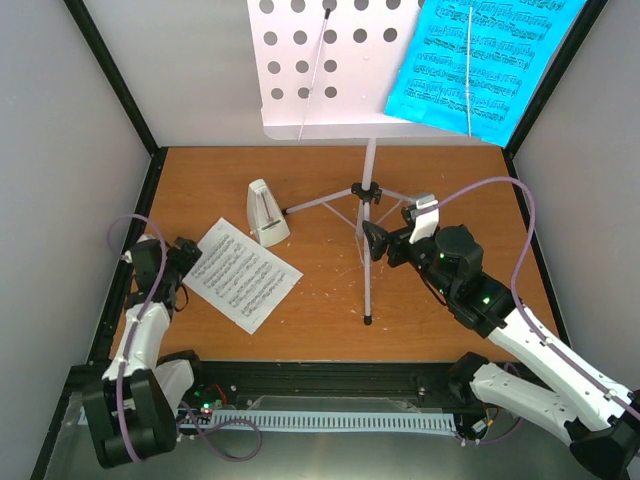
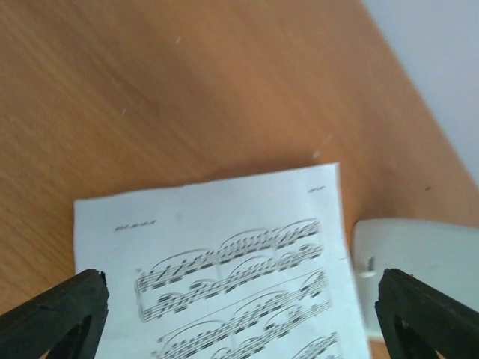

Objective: Pack up the instrument practice props

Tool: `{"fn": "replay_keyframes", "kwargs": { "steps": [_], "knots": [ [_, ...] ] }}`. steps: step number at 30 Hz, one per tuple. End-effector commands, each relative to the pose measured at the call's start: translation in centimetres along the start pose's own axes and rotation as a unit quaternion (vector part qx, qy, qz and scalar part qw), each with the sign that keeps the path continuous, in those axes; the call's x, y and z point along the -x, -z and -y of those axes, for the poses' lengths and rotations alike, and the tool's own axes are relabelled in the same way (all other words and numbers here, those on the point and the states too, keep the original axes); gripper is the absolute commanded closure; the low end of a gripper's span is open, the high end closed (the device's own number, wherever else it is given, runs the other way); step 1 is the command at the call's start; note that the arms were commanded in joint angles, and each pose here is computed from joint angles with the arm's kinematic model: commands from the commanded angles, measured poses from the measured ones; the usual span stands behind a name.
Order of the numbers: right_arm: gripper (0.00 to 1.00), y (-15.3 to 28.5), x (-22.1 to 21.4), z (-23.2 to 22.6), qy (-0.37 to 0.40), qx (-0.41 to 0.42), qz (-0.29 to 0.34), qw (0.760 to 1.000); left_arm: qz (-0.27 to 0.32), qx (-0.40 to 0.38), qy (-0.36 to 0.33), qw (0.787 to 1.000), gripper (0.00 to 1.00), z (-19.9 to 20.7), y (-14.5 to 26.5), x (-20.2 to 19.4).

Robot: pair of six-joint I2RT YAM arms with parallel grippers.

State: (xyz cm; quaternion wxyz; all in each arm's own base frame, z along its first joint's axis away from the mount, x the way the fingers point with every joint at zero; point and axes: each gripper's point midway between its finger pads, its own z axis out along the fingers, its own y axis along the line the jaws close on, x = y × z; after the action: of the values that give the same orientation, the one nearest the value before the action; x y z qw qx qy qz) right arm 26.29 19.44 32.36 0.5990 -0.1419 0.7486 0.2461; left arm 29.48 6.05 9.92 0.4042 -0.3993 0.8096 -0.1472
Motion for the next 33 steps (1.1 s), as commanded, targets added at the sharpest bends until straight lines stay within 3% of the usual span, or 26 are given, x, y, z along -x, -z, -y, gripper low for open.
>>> {"fn": "replay_keyframes", "kwargs": {
  "steps": [1,5,8,11,16,19,26,33],
  "knots": [
    [0.00,-0.1,-0.9,1.0,-0.035,-0.017,0.006,0.999,0.073,-0.036,-0.010,0.997,0.01,3.0,2.8,4.2],
    [0.00,-1.1,-2.4,1.8,-0.052,-0.005,-0.004,0.999,0.135,-0.043,-0.057,0.988,0.01,5.0,5.8,7.4],
    [0.00,-1.8,-2.5,2.5,-0.066,0.007,0.010,0.998,0.165,-0.157,-0.145,0.963,0.02,10.7,8.7,8.8],
    [0.02,-2.9,-1.5,3.4,-0.078,0.027,0.033,0.996,0.135,-0.276,-0.197,0.931,0.03,15.7,10.1,7.6],
    [0.07,-4.4,1.2,3.8,-0.052,0.073,0.099,0.991,0.060,-0.359,-0.280,0.888,0.03,21.1,9.6,4.1],
    [0.08,-5.6,2.9,3.7,-0.033,0.095,0.133,0.986,0.058,-0.395,-0.297,0.867,0.04,22.3,10.0,3.6],
    [0.16,-10.1,3.9,3.3,0.032,0.134,0.161,0.977,0.065,-0.413,-0.309,0.854,0.04,22.7,10.7,3.4],
    [0.34,-11.9,4.5,3.7,0.076,0.152,0.184,0.968,0.065,-0.412,-0.315,0.852,0.05,22.5,10.8,3.1]
  ]
}}
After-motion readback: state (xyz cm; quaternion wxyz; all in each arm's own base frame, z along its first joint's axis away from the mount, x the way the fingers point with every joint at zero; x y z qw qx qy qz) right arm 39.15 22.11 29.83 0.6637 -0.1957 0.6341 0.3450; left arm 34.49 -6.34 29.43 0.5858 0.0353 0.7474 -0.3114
